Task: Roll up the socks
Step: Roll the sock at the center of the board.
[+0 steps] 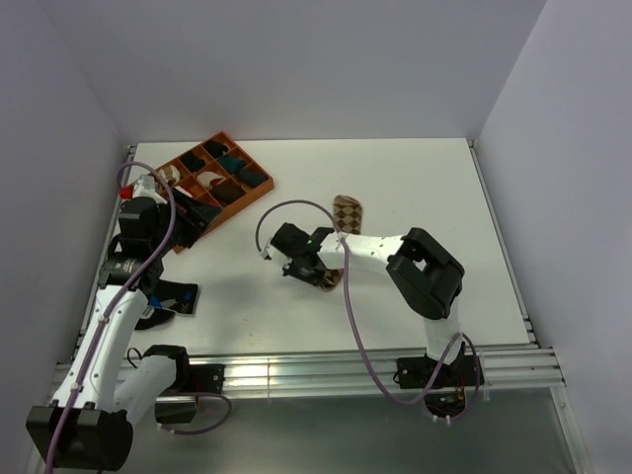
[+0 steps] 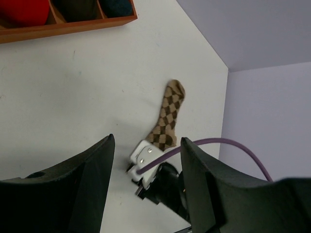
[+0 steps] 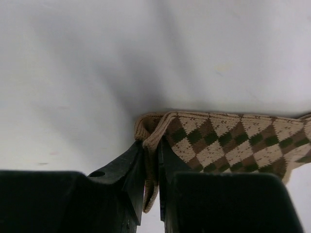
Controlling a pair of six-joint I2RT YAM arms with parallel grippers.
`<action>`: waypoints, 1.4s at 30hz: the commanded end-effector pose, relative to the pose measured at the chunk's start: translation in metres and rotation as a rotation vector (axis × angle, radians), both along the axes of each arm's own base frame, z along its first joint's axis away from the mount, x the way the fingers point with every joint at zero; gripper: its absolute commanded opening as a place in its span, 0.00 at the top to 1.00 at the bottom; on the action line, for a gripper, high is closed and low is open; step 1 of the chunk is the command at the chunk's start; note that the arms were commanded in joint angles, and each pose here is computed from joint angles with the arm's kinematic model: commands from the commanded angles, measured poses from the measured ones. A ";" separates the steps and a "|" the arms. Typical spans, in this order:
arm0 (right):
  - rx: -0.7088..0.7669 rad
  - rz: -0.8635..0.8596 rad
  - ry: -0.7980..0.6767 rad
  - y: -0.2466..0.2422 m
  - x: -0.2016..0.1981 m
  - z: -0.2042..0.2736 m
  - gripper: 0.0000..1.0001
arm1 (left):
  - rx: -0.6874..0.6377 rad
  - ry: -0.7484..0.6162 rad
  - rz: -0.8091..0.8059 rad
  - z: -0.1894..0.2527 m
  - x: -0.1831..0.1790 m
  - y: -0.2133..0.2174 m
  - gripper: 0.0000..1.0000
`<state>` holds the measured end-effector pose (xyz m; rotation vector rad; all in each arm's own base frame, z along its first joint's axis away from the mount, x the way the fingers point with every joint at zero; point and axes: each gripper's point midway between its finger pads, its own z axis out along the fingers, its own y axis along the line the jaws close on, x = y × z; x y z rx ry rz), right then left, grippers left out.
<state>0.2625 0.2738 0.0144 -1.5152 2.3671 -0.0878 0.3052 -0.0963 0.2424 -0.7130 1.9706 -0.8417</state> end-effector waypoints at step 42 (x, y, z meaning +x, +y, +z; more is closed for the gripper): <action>0.088 0.250 0.097 0.023 -0.094 0.013 0.37 | -0.002 -0.012 -0.084 -0.056 -0.014 -0.020 0.41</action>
